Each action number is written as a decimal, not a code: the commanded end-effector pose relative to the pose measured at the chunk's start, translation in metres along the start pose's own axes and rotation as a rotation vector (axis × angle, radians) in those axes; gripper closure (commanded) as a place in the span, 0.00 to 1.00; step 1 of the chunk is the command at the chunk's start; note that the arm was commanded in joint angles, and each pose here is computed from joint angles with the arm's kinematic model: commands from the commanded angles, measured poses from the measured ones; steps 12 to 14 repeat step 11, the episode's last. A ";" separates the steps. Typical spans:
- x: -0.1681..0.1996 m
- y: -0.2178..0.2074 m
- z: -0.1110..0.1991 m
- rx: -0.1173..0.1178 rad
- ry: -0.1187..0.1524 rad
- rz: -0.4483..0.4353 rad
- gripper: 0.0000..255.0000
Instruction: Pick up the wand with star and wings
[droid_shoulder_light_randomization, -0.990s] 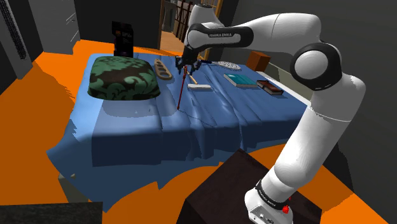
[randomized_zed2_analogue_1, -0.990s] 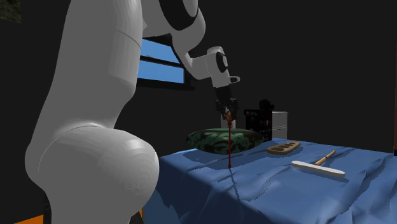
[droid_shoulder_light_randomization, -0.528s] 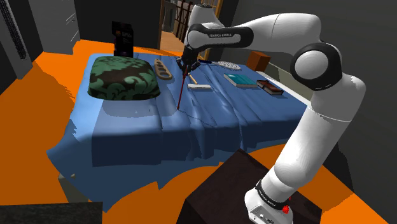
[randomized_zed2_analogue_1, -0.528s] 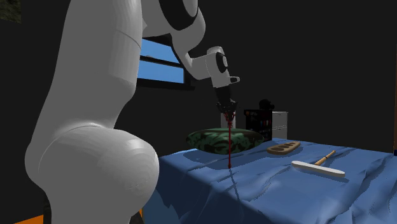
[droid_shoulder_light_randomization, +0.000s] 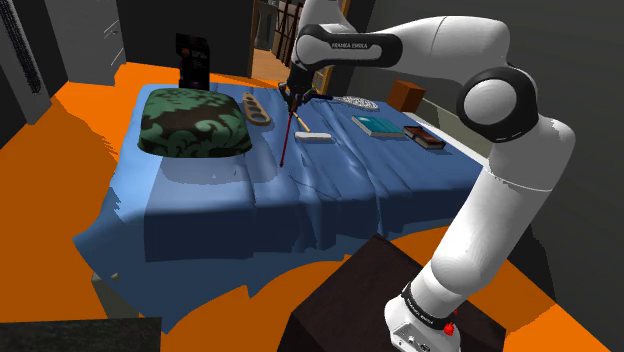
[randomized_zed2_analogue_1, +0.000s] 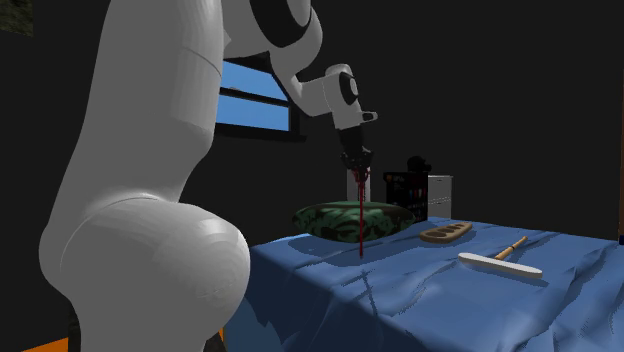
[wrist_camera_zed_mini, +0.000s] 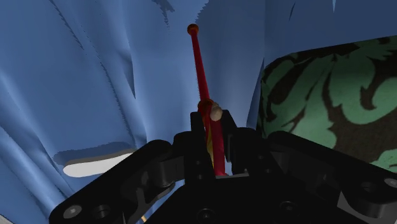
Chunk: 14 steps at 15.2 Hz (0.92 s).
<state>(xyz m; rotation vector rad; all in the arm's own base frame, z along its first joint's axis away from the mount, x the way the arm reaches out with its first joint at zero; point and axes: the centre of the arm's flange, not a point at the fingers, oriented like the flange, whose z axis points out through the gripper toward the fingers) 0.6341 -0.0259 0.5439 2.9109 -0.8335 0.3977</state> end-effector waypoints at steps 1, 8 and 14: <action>0.003 0.000 -0.009 0.000 0.000 0.000 1.00; 0.013 0.000 -0.045 0.000 0.000 0.000 1.00; 0.015 0.000 -0.051 0.000 0.000 0.000 1.00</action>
